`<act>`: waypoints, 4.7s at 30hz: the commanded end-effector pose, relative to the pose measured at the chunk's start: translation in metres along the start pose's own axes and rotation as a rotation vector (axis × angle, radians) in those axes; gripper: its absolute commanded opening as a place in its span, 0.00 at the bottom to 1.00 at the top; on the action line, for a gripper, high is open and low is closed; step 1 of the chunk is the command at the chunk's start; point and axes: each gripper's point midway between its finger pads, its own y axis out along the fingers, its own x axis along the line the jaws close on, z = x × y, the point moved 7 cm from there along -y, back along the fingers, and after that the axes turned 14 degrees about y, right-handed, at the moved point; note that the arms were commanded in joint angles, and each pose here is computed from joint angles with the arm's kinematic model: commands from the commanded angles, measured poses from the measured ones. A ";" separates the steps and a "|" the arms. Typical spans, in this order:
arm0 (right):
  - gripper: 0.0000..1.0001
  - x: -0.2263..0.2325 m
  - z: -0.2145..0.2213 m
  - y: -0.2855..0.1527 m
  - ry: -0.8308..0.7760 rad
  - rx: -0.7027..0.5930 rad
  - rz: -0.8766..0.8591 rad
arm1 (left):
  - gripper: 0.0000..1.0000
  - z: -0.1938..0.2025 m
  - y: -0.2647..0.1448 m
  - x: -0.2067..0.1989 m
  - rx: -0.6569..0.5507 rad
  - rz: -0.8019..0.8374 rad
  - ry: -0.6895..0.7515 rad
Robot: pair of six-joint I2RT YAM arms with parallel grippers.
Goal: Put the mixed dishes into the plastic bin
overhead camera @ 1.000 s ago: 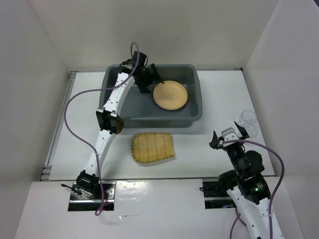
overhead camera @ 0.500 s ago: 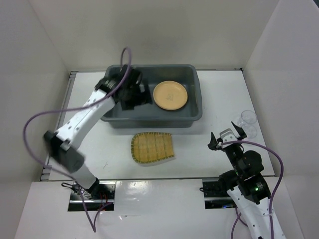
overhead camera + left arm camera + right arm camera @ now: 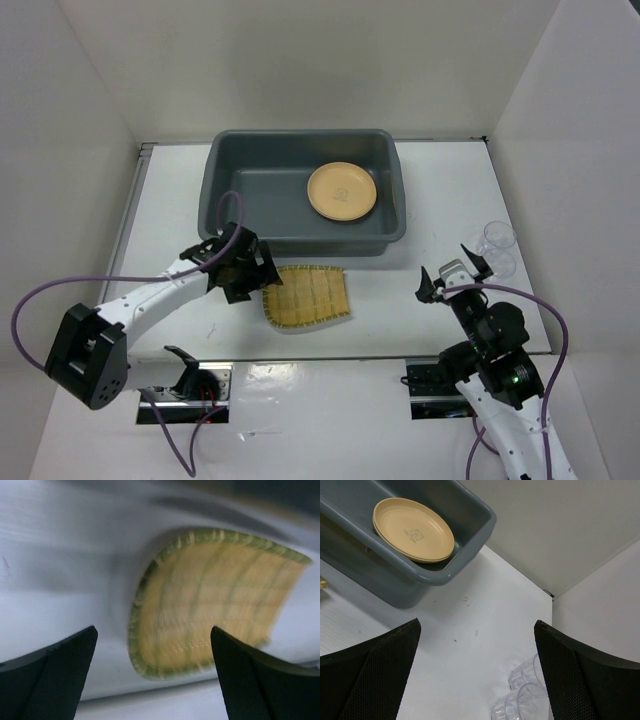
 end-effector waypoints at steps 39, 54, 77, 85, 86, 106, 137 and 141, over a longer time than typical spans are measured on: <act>0.98 0.005 -0.007 -0.004 -0.003 -0.059 -0.048 | 0.86 0.063 -0.052 -0.010 -0.141 0.247 0.136; 0.98 0.005 -0.003 -0.003 -0.013 -0.048 -0.042 | 0.21 0.077 0.007 -0.022 0.104 0.180 0.263; 0.98 0.003 -0.004 -0.003 -0.012 -0.051 -0.022 | 0.60 0.029 -0.058 -0.042 -0.081 0.181 0.153; 0.98 0.005 -0.005 -0.002 -0.012 -0.057 -0.039 | 1.00 0.103 -0.055 0.024 -0.064 0.333 -0.132; 0.98 0.005 -0.005 -0.002 -0.012 -0.057 -0.039 | 1.00 0.112 -0.048 0.031 -0.055 0.351 -0.166; 0.98 0.008 -0.002 0.000 -0.014 -0.037 -0.066 | 1.00 0.112 -0.016 0.050 -0.144 0.275 -0.374; 0.98 0.010 -0.001 0.000 -0.014 -0.032 -0.080 | 0.81 0.056 0.031 -0.013 -0.014 0.248 -0.142; 0.98 0.010 -0.001 0.000 -0.014 -0.032 -0.080 | 0.65 0.053 0.049 -0.019 0.054 0.208 -0.100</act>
